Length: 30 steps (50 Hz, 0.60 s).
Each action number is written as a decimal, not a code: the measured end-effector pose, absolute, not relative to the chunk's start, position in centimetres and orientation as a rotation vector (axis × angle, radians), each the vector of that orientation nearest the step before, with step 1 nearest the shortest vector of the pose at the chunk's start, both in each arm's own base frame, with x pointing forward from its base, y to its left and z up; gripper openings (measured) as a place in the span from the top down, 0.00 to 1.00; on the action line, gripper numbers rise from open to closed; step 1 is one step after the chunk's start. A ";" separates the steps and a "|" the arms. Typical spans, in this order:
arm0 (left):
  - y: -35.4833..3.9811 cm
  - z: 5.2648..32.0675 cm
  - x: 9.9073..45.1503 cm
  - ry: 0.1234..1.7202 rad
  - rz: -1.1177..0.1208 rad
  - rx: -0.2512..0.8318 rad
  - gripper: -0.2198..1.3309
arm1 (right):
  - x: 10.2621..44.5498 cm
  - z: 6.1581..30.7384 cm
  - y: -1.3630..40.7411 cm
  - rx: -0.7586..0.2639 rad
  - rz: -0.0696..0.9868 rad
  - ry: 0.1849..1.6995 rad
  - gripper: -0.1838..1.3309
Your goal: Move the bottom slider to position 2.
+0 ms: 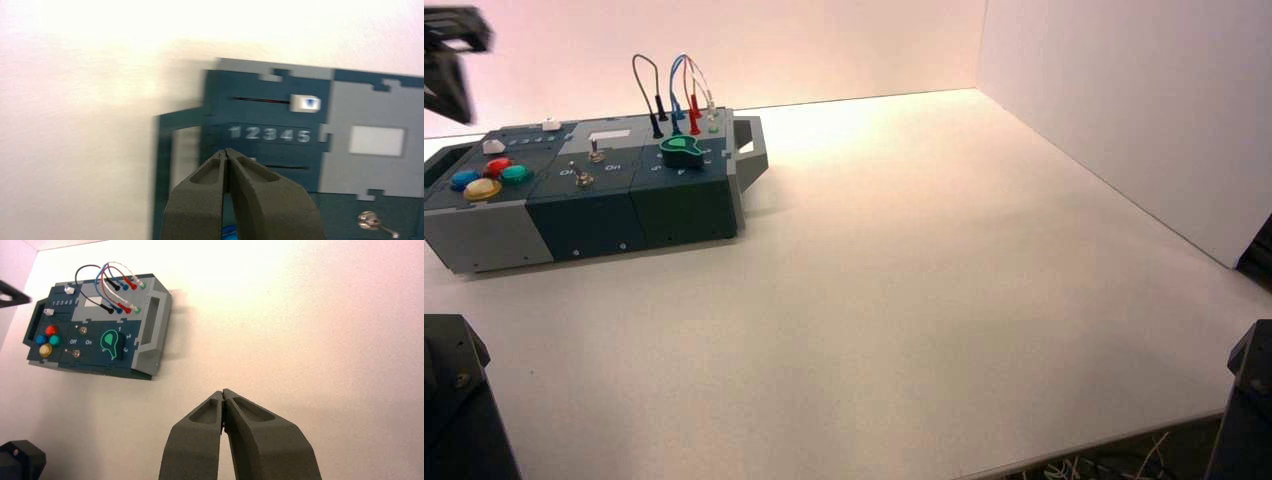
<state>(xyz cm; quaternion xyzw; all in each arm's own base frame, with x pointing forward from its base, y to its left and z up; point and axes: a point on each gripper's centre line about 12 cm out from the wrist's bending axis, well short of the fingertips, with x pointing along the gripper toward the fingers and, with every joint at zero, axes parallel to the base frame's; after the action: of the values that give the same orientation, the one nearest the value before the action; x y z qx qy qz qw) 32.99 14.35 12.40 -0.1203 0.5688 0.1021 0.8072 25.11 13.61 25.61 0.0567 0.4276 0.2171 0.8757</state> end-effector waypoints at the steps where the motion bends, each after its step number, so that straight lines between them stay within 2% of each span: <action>1: 14.1 12.2 33.1 1.224 0.213 -0.260 0.97 | 25.1 25.7 13.6 0.117 0.454 0.891 0.97; 9: 14.0 11.1 33.0 1.261 0.205 -0.281 0.96 | 25.1 25.7 13.6 0.118 0.454 0.893 0.97; 30: 15.2 10.9 32.4 1.269 0.234 -0.308 0.97 | 25.1 26.0 13.7 0.115 0.460 0.903 0.97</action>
<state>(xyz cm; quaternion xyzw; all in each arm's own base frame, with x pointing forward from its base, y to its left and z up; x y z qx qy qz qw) 32.42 15.18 10.92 -0.1430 0.5889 0.1088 0.7880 25.06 13.68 26.01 0.0551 0.4322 0.2200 0.8728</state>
